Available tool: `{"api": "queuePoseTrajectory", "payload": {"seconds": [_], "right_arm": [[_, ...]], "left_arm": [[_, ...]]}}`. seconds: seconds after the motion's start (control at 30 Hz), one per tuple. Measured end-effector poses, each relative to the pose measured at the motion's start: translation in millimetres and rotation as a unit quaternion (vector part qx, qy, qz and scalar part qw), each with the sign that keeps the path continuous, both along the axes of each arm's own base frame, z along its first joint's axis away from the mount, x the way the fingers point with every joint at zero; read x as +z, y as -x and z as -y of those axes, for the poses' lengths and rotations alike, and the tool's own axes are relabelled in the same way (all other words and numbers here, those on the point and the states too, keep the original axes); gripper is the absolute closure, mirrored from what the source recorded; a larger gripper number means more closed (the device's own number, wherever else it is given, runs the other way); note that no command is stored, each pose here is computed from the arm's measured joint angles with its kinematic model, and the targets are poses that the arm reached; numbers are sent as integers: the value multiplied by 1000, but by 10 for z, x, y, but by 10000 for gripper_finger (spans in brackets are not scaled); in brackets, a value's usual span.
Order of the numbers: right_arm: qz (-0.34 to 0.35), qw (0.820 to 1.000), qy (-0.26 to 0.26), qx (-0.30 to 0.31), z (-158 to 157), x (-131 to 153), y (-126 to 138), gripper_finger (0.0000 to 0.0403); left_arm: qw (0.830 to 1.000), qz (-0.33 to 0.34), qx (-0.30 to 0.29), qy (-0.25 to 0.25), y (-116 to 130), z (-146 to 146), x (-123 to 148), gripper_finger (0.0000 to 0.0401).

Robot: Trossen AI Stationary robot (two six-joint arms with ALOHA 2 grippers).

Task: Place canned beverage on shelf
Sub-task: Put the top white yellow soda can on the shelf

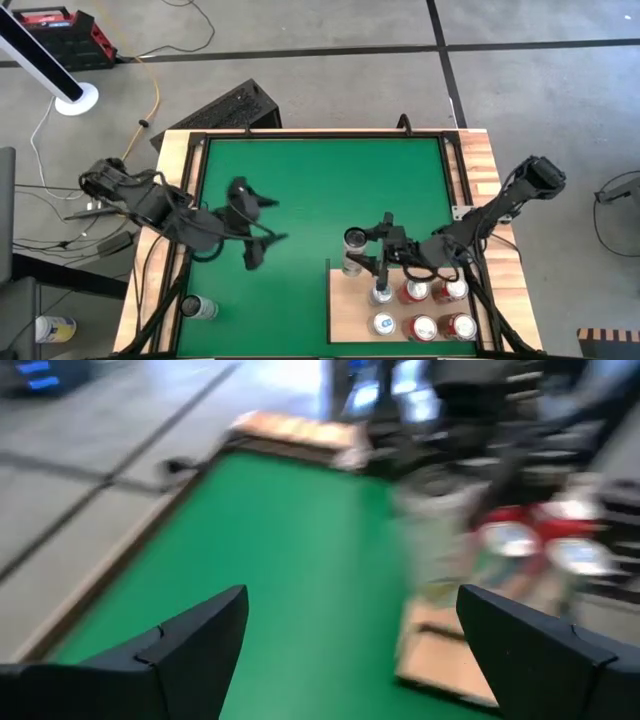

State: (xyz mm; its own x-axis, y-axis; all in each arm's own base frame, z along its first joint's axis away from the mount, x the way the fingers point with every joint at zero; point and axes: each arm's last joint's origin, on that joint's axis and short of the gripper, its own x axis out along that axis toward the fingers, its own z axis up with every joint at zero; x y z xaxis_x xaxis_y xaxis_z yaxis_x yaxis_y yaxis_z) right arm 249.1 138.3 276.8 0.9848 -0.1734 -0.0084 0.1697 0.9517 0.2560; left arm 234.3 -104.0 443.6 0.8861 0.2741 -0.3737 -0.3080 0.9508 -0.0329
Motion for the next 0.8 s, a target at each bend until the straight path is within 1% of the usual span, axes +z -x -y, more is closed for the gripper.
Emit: {"api": "queuePoseTrajectory", "payload": {"seconds": [0.07, 0.17, 0.27, 0.33, 0.4, 0.5, 0.67, 0.8], "right_arm": [[0, 1000, 3, 2, 31, 5, -18, 125], [0, 1000, 6, 5, 77, 27, -23, 125], [0, 1000, 5, 13, 128, 53, -25, 125], [0, 1000, 5, 17, 147, 62, -26, 125], [1, 1000, 4, 16, 151, 67, -26, 125], [1, 1000, 5, 23, 128, 67, -15, 125], [1, 999, 5, 33, 86, 66, 6, 125], [0, 999, 6, 32, 88, 65, 5, 125]], "left_arm": [[999, 20, -41, 16, -86, 22, -26, 58], [992, 48, -111, 41, -232, 15, -103, 58], [983, 83, -152, 57, -368, -30, -163, 58], [976, 121, -170, 69, -414, -67, -124, 58], [968, 155, -182, 78, -439, -99, -87, 58], [962, 175, -197, 68, -473, -111, -101, 58], [969, 178, -169, 33, -498, -147, -124, 58], [971, 172, -167, 11, -644, -103, -221, 58]]}}
